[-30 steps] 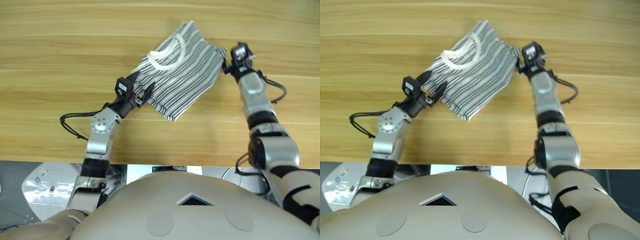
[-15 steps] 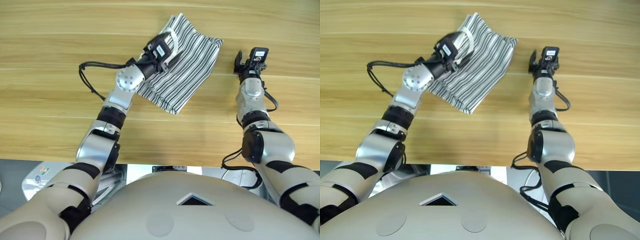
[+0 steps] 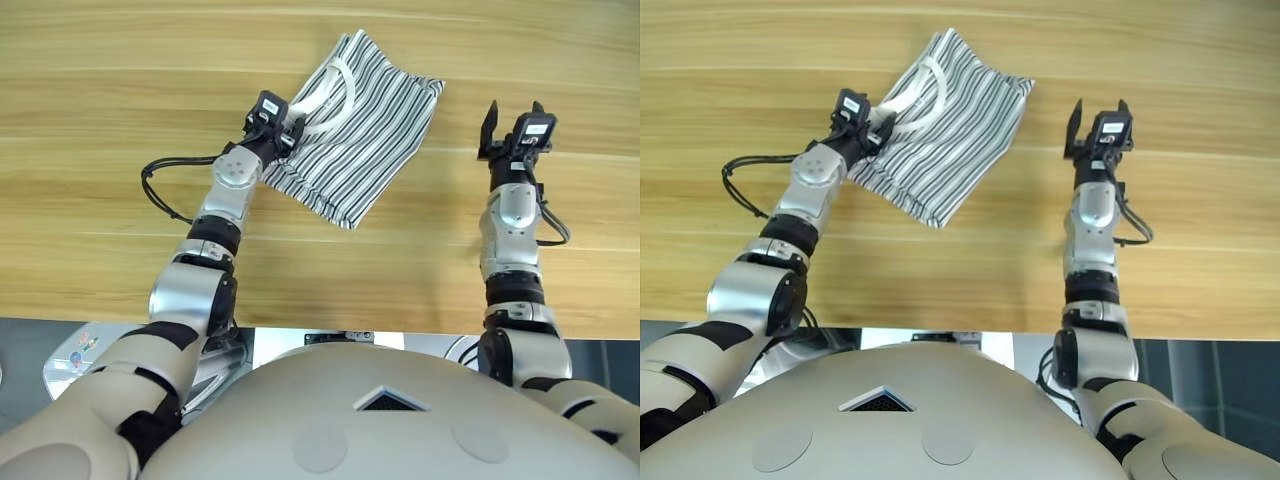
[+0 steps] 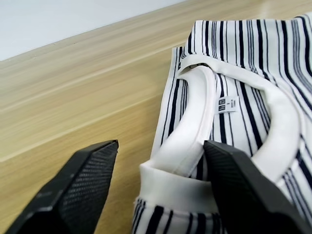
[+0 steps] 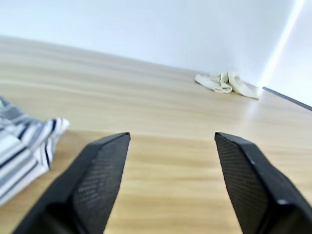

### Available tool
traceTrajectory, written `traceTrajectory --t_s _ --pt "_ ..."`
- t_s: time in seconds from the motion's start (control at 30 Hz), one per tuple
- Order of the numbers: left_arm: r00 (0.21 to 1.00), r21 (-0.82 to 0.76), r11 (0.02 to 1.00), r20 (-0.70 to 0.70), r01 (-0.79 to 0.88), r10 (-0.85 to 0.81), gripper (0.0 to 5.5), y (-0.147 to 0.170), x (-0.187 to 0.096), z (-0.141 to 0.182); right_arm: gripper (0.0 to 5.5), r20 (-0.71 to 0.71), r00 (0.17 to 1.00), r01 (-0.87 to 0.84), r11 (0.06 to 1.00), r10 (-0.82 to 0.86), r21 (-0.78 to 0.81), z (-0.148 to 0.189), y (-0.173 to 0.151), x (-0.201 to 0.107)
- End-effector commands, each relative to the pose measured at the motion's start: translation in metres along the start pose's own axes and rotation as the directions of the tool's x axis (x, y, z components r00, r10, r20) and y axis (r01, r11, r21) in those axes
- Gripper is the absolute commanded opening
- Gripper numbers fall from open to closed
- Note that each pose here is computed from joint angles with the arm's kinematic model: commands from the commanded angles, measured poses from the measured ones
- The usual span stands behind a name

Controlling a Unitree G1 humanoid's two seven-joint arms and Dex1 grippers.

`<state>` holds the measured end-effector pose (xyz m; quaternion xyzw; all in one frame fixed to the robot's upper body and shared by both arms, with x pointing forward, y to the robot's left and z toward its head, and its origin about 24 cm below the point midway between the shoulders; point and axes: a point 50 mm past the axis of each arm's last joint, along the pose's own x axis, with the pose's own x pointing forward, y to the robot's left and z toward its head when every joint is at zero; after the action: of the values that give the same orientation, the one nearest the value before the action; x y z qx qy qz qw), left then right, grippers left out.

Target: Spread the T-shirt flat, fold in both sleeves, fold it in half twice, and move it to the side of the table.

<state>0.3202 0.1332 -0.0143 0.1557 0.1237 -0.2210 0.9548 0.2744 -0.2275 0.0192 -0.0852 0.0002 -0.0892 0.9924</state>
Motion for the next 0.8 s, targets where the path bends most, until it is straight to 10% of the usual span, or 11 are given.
traceTrajectory --t_s 0.03,0.4,0.63,0.8 --pt "0.976 0.025 0.984 -0.134 0.178 -0.173 3.26 -0.030 -0.039 -0.053 3.22 0.009 0.999 -0.052 0.999 0.052 -0.017 0.009 0.017 -0.001" --pt "0.925 -0.066 0.951 0.260 0.301 -0.275 3.26 -0.066 -0.187 -0.003 3.22 -0.079 0.970 -0.241 0.945 0.229 -0.220 -0.005 0.048 -0.018" --pt "0.959 -0.236 0.966 0.281 0.101 -0.031 3.26 -0.050 -0.171 0.006 3.22 -0.137 0.915 -0.403 0.872 0.379 -0.278 0.000 0.035 -0.054" --pt "0.858 -0.198 0.923 0.471 0.329 -0.205 3.26 -0.087 -0.173 0.031 3.22 -0.055 0.875 -0.479 0.846 0.480 -0.233 0.026 -0.007 -0.085"
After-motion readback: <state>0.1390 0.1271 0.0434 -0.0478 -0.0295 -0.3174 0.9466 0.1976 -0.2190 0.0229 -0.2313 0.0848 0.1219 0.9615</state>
